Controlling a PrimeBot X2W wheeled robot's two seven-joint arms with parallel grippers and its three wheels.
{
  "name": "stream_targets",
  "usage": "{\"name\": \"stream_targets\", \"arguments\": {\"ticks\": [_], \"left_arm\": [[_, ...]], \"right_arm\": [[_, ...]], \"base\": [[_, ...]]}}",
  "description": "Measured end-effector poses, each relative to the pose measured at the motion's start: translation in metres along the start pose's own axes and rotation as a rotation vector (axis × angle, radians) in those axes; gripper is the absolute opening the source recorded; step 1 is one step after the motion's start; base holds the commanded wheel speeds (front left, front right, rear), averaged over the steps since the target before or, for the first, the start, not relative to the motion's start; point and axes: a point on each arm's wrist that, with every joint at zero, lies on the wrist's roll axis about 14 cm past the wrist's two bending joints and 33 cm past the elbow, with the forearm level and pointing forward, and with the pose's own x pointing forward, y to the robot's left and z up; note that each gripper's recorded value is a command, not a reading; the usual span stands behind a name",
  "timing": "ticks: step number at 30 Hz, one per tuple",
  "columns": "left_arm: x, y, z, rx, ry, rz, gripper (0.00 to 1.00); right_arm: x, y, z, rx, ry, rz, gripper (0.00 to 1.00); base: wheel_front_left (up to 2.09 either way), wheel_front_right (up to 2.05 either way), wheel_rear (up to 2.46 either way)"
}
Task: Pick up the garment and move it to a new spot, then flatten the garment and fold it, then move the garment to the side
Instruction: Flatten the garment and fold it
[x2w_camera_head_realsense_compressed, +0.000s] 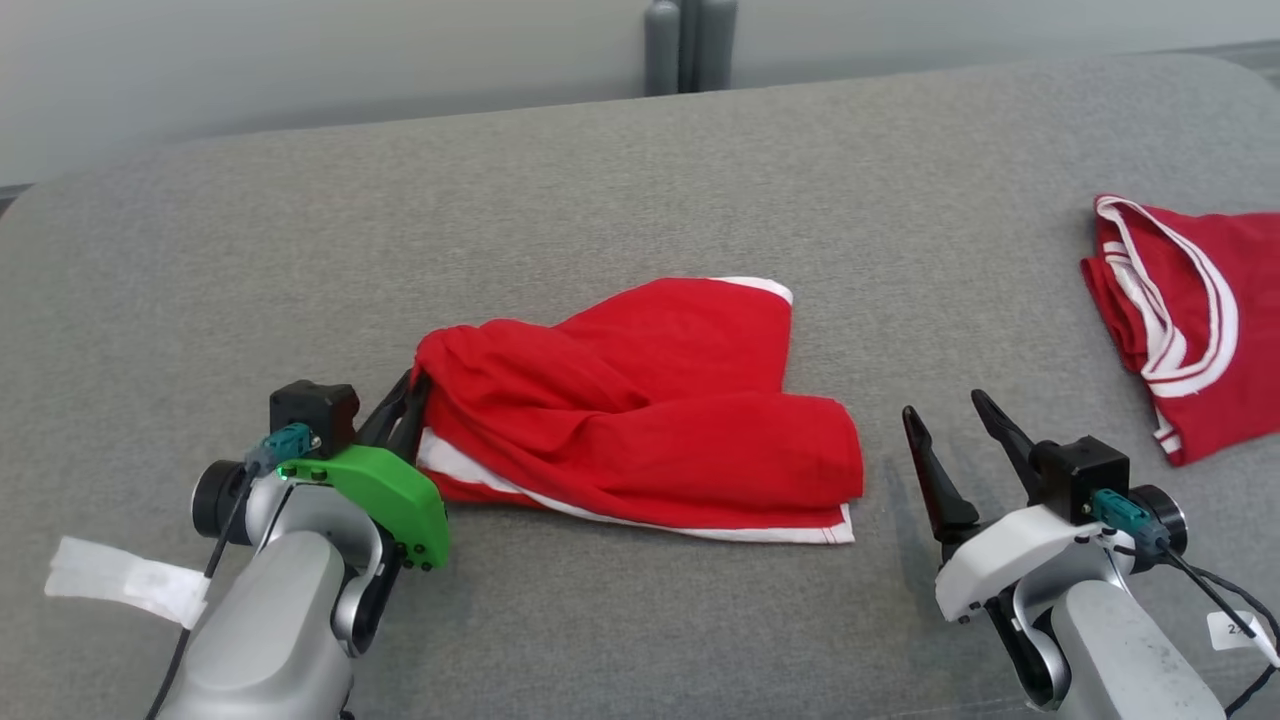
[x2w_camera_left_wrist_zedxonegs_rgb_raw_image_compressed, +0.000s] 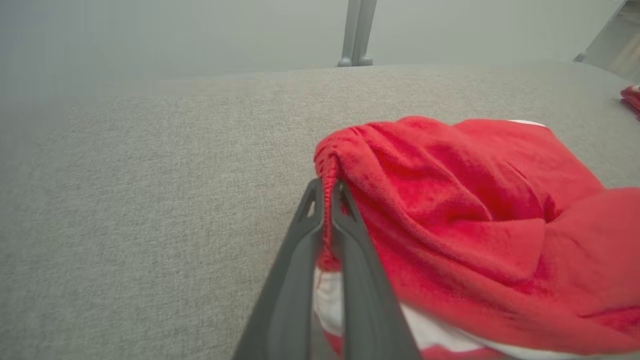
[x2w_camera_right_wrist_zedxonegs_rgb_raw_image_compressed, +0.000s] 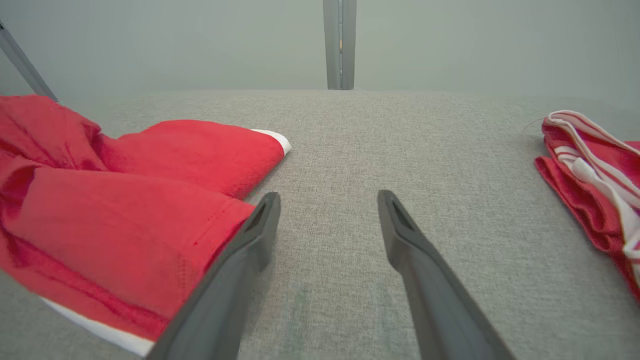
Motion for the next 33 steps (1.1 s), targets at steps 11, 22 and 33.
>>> {"name": "stream_targets", "arguments": {"ticks": [11, 22, 33], "left_arm": [[0.027, 0.015, -0.073, 0.03, 0.237, 0.094, 0.0], [0.016, 0.024, -0.036, -0.007, 0.077, 0.157, 1.0], [-0.026, 0.024, -0.029, -0.025, -0.017, 0.199, 1.0]], "right_arm": [[-0.016, -0.024, -0.009, -0.001, 0.027, -0.064, 1.0], [-0.018, 0.028, -0.007, 0.052, 0.01, 0.1, 1.0], [-0.026, 0.065, -0.033, 0.088, 0.096, 0.21, 1.0]], "base": [[0.0, 0.0, 0.0], [0.0, 0.0, 0.0], [0.0, 0.0, 0.0]]}}
